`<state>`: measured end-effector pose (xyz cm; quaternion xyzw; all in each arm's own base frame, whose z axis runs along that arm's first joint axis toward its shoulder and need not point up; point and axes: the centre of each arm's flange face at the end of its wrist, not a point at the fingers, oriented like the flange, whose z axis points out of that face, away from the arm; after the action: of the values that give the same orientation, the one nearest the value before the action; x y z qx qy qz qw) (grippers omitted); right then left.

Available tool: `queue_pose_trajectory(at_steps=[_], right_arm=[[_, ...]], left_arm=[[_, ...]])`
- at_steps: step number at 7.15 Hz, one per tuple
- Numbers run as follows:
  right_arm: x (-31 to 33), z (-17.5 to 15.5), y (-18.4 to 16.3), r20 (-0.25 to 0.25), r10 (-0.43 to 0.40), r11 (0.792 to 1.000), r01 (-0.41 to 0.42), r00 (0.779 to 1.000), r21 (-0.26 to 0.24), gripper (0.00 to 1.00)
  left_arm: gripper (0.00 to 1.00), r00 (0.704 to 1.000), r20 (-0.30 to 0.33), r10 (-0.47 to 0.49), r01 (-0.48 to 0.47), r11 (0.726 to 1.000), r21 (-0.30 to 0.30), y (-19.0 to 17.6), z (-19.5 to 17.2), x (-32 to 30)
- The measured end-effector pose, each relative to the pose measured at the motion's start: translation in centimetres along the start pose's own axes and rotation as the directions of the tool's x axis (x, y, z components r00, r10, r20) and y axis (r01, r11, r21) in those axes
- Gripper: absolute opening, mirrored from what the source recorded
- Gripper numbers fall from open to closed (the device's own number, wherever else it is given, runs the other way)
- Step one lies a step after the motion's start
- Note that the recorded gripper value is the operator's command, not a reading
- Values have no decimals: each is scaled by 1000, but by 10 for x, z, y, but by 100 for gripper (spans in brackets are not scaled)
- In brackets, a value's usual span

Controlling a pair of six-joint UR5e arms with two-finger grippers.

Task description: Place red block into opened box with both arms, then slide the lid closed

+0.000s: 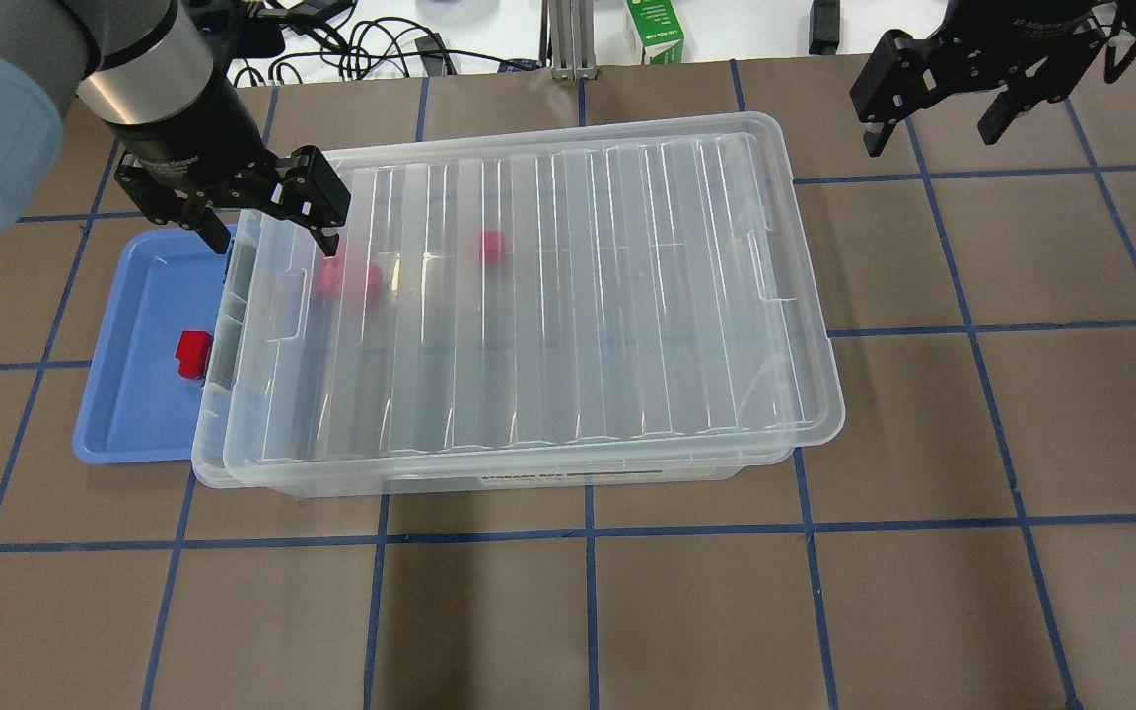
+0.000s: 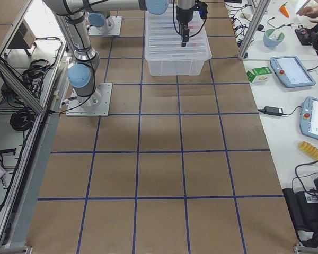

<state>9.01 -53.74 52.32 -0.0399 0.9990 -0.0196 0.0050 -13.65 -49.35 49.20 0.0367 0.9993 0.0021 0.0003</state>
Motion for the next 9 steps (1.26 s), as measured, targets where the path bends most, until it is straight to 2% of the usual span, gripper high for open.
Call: queue_pose_trajectory(at_steps=[2,4,6,7,9], right_arm=[[2,24,-10,7,6,1000,-6,1000,-24,100],[4,87,-21,11,24,998,-24,1000,-52,100],[-1,148,-12,33,30,997,-27,999,-75,100],[-8,161,-8,57,23,997,-19,998,-72,100],[-20,173,-10,69,0,998,4,998,-56,100]], left_arm=[[100,1000,4,0,0,1000,-2,0,0,-1],[100,1000,7,0,0,1000,-4,0,1,-1],[100,1000,8,1,-1,1000,-1,1,-1,-2],[100,1000,9,1,-1,1000,2,1,-3,-3],[100,1000,10,0,0,1000,8,1,-9,-9]])
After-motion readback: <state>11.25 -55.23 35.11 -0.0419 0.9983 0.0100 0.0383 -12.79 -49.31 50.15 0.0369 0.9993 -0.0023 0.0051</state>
